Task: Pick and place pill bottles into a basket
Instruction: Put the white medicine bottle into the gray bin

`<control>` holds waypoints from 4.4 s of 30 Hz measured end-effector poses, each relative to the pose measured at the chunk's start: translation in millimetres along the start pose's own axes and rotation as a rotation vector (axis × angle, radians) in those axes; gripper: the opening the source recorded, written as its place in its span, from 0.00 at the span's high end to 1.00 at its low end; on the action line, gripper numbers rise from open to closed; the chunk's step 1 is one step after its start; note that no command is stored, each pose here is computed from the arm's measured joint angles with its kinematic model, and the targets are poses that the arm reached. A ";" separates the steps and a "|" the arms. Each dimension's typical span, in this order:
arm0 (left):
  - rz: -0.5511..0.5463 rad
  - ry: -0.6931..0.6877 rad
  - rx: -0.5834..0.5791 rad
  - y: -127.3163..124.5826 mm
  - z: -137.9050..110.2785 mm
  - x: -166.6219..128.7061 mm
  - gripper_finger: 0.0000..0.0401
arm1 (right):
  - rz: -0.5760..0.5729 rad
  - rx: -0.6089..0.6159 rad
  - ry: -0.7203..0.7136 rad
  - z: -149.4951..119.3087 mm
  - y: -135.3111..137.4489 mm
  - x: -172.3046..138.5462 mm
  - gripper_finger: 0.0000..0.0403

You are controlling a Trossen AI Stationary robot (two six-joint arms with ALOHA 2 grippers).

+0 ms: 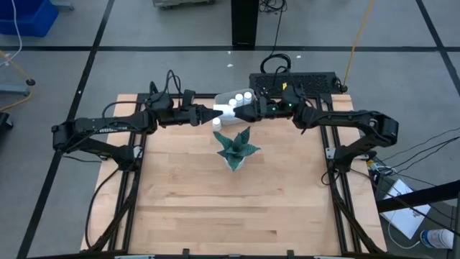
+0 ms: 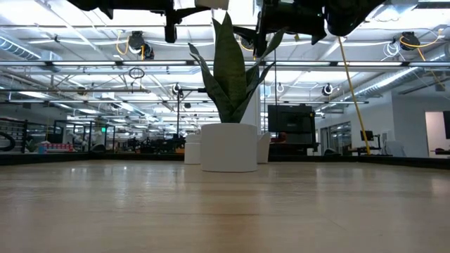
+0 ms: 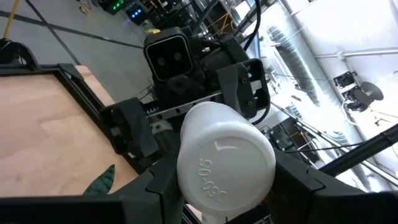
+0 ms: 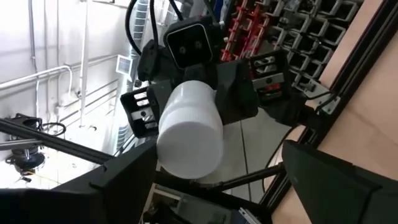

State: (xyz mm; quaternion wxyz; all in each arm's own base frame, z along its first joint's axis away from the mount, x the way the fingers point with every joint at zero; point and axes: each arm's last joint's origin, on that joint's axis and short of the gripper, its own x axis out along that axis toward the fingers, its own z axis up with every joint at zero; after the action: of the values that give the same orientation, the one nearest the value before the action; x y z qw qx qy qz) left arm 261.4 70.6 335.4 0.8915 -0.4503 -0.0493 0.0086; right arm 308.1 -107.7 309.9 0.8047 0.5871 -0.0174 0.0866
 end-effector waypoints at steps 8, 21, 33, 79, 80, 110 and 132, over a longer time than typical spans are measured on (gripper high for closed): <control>0.001 0.002 0.001 0.1 -0.1 -0.1 0.56 | 0.014 -0.013 -0.036 4.7 -0.5 0.7 0.18; 0.019 0.013 -0.004 1.7 -1.3 -0.3 0.56 | 0.022 -0.018 -0.037 5.1 0.3 0.6 0.27; 0.062 -0.008 -0.007 4.2 -1.6 -0.4 0.53 | 0.013 -0.011 -0.024 0.3 0.3 3.0 0.27; 0.262 -0.019 0.108 5.3 22.1 -48.5 0.37 | -0.129 -0.190 -0.117 34.3 4.4 -29.9 0.64; 0.303 -0.015 0.115 6.5 22.5 -54.2 0.39 | -0.181 -0.211 -0.109 36.7 6.9 -33.6 0.64; 0.754 0.206 0.201 36.8 11.2 -95.7 0.59 | -1.208 -0.437 0.575 138.4 -28.7 21.6 0.64; 0.756 0.189 0.204 36.0 11.4 -94.8 0.62 | -1.373 -0.469 0.867 134.2 -146.9 36.9 0.64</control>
State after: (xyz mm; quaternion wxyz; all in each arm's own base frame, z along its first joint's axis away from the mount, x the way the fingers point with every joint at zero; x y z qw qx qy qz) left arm 167.0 95.5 305.6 0.8662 -0.3447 0.2033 0.2993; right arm 377.7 -273.9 217.9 0.7152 0.2000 0.6360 -0.2098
